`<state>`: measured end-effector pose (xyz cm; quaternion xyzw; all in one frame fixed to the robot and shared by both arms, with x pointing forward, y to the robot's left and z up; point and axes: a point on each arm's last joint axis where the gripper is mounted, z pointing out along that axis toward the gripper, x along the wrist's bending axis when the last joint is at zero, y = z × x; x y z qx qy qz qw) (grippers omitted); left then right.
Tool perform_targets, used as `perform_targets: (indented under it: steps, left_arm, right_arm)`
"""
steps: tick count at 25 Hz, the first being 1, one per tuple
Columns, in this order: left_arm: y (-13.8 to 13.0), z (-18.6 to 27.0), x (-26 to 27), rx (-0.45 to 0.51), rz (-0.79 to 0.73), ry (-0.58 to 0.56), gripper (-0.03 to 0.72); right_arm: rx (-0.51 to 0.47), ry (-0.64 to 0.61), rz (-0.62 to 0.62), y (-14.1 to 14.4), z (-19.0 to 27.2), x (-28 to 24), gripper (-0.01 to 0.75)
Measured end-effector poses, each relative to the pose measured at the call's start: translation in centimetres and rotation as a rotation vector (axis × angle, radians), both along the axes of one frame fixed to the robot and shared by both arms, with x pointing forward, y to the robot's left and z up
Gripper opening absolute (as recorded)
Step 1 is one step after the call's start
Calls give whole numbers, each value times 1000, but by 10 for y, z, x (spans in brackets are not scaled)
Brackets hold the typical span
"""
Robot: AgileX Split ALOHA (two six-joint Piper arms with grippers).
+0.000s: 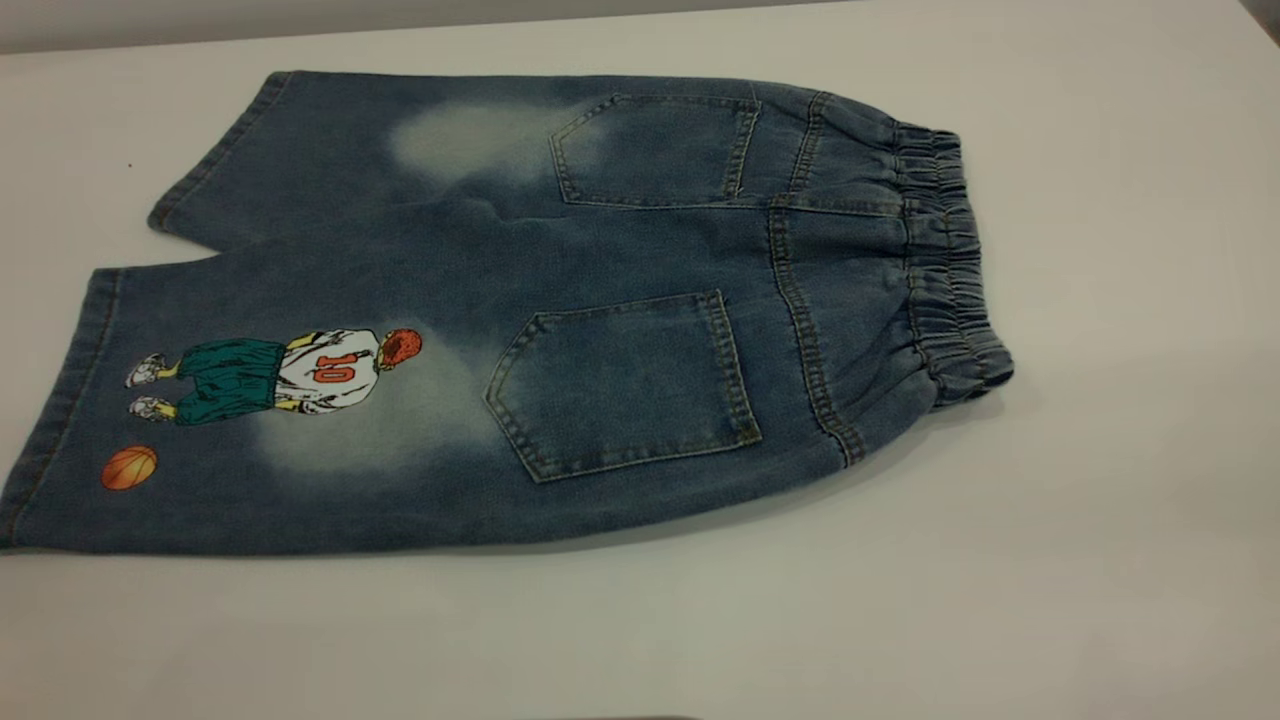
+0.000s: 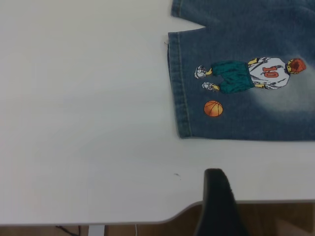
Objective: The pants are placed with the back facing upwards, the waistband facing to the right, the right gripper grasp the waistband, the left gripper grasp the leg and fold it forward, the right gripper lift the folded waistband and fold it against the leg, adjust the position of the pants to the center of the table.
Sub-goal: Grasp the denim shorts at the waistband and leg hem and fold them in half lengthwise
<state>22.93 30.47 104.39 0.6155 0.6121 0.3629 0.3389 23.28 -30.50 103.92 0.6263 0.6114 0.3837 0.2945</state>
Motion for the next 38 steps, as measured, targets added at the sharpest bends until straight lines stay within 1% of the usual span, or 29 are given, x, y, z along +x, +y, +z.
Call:
perform_targets:
  steps: [15, 18, 21, 24, 26, 29, 35, 38]
  left_arm:
    - [0, 0, 0, 0, 0, 0, 421]
    - [0, 5, 3, 0, 0, 5, 421]
    - [-1, 19, 18, 13, -18, 50, 421]
    - [-5, 34, 41, 38, -80, 98, 421]
    - [-7, 40, 60, 52, -123, 120, 421]
    - [-9, 38, 93, 72, -161, 174, 428]
    - [-10, 10, 154, 77, -186, 366, 495]
    - [-12, -5, 177, 45, -186, 413, 502]
  right_arm:
    - [5, 10, 4, 1, 0, 1, 426]
    - [63, 49, 43, 9, 3, 9, 426]
    - [127, 86, 99, 20, 10, 26, 445]
    - [176, 157, 158, 32, 12, 52, 499]
    - [191, 224, 192, 40, 9, 72, 545]
    - [217, 312, 223, 51, 1, 103, 601]
    - [288, 530, 233, 68, -37, 156, 613]
    - [331, 601, 211, 75, -59, 178, 613]
